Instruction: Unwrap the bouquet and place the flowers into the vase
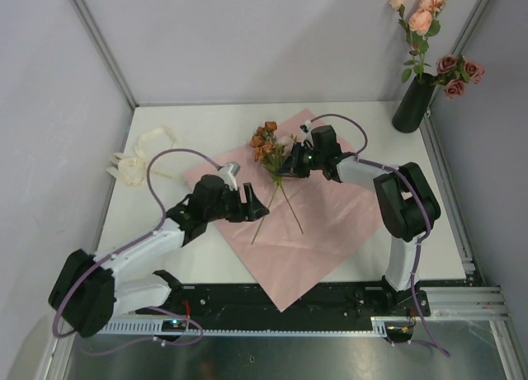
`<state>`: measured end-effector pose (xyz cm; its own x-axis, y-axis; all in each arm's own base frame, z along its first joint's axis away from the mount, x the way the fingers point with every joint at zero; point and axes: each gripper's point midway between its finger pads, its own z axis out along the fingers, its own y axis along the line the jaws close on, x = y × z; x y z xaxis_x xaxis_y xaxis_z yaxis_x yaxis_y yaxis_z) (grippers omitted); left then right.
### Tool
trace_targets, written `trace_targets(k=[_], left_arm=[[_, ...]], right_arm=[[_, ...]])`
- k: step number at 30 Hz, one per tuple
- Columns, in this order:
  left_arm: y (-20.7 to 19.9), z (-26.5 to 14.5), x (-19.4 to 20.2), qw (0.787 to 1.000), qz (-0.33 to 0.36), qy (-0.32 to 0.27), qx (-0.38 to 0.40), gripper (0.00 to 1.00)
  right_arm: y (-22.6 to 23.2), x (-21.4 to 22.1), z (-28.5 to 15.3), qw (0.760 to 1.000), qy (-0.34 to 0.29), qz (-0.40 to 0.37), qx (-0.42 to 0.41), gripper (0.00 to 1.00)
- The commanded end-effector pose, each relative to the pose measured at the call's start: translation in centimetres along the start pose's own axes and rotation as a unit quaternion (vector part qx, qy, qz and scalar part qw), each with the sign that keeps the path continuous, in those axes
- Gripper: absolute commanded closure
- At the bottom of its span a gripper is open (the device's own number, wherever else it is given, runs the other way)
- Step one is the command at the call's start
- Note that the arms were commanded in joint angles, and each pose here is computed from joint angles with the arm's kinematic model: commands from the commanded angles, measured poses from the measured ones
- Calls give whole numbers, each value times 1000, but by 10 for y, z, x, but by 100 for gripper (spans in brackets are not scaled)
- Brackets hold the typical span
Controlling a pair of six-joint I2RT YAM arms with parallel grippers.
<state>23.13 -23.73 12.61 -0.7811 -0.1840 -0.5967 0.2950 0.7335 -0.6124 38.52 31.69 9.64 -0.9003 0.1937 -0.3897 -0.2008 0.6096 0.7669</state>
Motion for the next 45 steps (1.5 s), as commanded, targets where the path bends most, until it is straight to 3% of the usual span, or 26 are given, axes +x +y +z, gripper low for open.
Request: trace_targets(k=[1, 8, 13, 17, 23, 29, 35, 45], left_arm=[[-21, 20, -2, 999, 6, -2, 49, 23], [6, 45, 22, 999, 6, 36, 12, 41], [28, 59, 43, 997, -4, 69, -20, 67], [41, 65, 54, 996, -6, 83, -42, 83], [52, 67, 57, 995, 2, 83, -61, 96], [57, 71, 61, 993, 3, 88, -73, 100], [57, 77, 61, 993, 2, 89, -77, 100], [53, 80, 62, 993, 8, 87, -79, 100]], right_arm=[[32, -19, -16, 998, -28, -16, -51, 100], [39, -26, -23, 997, -37, -3, -73, 99], [42, -34, -31, 996, -48, 1, -79, 97], [38, -42, -39, 995, -62, 2, -73, 94], [28, -45, -43, 996, -71, -8, -52, 89], [19, -33, -37, 997, -58, -5, -41, 90], [10, -8, -35, 999, -35, -2, -27, 64], [-8, 16, -21, 997, -18, -69, 11, 57]])
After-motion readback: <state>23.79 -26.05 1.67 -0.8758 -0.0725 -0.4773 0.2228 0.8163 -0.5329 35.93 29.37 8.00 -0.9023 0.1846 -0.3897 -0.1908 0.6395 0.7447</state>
